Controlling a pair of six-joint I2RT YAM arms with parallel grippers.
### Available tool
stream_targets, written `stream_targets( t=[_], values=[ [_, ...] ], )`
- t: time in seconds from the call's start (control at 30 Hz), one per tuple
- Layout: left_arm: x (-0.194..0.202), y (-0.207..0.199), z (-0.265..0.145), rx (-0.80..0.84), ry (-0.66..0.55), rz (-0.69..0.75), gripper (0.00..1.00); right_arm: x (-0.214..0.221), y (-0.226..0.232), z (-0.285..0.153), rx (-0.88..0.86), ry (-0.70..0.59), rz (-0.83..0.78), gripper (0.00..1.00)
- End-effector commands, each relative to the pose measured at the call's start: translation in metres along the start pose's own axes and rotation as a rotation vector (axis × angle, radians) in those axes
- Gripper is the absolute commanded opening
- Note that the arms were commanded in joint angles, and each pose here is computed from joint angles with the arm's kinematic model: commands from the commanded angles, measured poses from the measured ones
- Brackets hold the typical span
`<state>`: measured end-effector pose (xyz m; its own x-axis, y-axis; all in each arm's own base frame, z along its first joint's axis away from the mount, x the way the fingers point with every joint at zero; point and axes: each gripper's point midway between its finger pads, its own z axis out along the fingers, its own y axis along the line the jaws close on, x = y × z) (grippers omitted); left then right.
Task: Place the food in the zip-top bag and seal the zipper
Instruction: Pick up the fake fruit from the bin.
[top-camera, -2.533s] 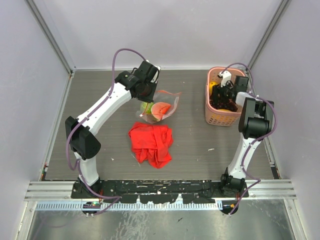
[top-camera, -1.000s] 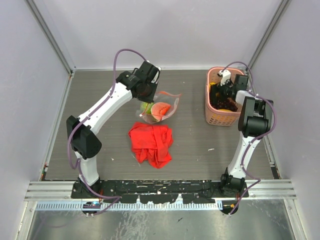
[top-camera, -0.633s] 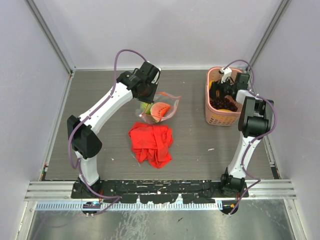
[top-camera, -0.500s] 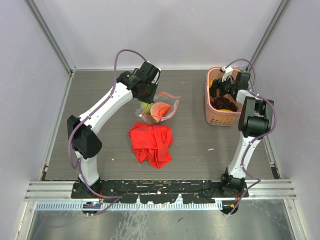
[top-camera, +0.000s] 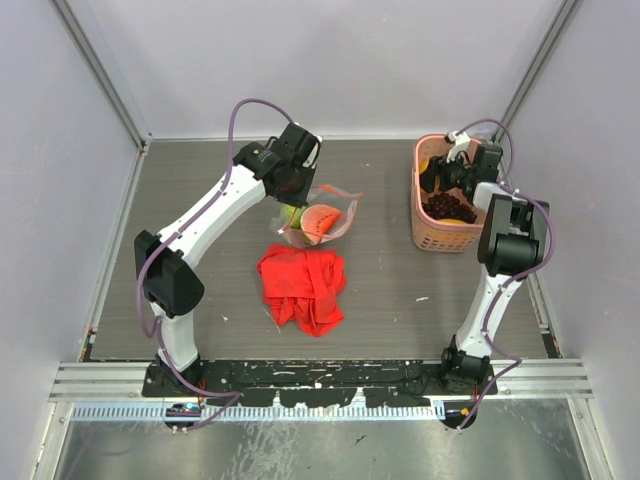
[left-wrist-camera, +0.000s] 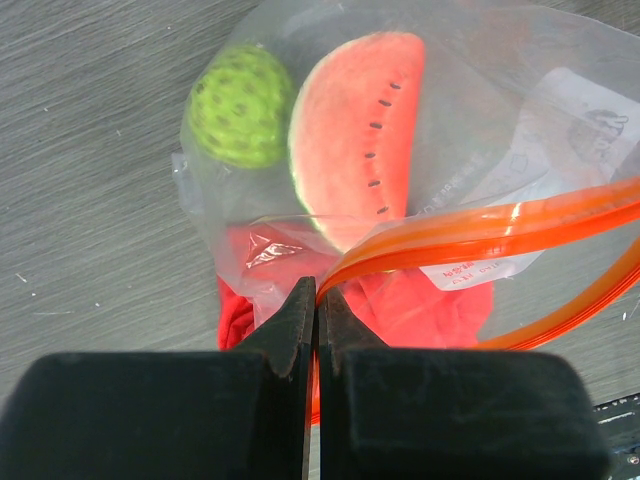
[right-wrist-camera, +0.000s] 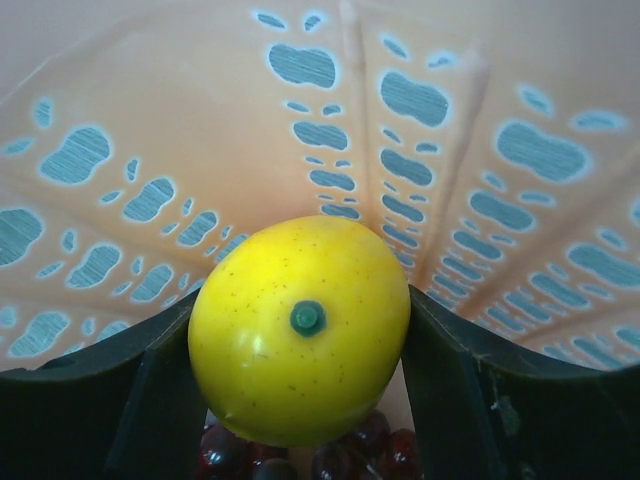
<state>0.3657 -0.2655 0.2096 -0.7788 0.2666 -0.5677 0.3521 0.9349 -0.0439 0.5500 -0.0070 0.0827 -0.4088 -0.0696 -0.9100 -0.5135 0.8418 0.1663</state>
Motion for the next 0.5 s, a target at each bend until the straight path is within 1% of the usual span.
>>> stream_targets(
  t=[0.0, 0.13, 0.47],
  values=[
    [-0.018, -0.003, -0.017, 0.027, -0.064, 0.006, 0.00, -0.055, 0.008, -0.028, 0.034, -0.107, -0.071, 0.55],
    [-0.019, -0.003, -0.019, 0.027, -0.070, 0.005, 0.00, -0.070, 0.014, -0.046, 0.080, -0.127, -0.092, 0.50],
    [-0.022, -0.006, -0.028, 0.049, -0.086, 0.002, 0.00, -0.111, 0.031, -0.097, 0.220, -0.195, -0.114, 0.47]
  ],
)
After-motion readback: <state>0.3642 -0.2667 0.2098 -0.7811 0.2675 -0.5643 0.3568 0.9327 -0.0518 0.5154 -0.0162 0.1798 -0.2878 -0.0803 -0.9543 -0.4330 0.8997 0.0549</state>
